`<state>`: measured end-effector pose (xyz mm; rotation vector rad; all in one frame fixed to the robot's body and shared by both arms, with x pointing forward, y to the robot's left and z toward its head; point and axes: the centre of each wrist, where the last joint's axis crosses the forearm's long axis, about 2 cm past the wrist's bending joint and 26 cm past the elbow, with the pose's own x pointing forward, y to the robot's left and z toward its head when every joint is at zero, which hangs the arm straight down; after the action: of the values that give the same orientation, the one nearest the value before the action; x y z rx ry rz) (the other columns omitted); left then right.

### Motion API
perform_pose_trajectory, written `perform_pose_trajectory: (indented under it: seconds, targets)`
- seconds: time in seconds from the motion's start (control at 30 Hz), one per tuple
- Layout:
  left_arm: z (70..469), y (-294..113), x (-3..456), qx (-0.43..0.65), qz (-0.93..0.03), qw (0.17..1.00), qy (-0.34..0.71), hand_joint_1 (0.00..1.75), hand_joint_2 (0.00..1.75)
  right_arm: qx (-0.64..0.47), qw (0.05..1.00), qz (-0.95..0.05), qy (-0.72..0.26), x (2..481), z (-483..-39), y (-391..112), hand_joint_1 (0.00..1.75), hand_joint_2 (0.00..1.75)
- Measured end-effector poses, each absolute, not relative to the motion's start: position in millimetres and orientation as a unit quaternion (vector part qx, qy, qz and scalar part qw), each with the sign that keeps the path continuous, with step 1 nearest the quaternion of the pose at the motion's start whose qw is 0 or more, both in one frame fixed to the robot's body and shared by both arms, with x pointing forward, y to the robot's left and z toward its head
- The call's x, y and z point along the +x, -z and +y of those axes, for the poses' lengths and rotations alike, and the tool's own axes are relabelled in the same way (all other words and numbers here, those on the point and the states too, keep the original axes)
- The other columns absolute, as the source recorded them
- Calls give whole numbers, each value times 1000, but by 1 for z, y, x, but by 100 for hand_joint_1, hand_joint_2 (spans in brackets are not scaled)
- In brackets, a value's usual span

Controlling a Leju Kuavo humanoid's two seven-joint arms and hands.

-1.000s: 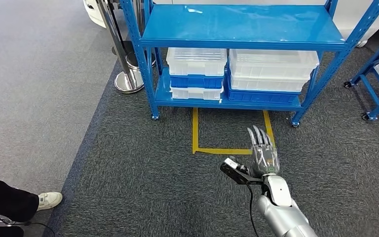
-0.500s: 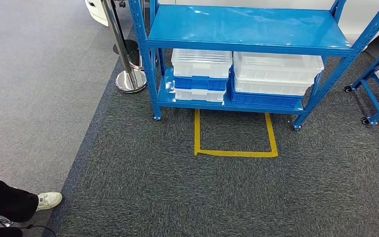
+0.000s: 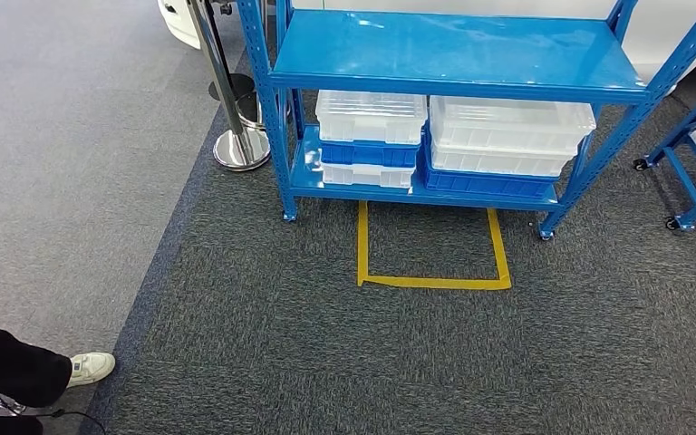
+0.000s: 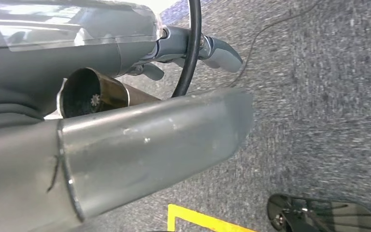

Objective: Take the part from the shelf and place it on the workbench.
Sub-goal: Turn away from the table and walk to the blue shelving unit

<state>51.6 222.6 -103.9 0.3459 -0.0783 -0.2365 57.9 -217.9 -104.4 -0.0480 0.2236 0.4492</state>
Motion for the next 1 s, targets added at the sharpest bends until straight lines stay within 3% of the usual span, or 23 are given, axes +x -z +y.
perform_pose_trajectory:
  seconds: [0.53,0.67,1.0]
  targets:
    - [223,104,52,179,-35,976,116,0,0,-45,964,94,-243,59,-215,104,0,175]
    - [223,104,52,179,-35,976,115,0,0,-49,964,88,-245,59,-214,104,0,0]
    - [223,104,53,179,-34,978,104,0,0,-51,961,92,-255,53,-216,105,0,0]
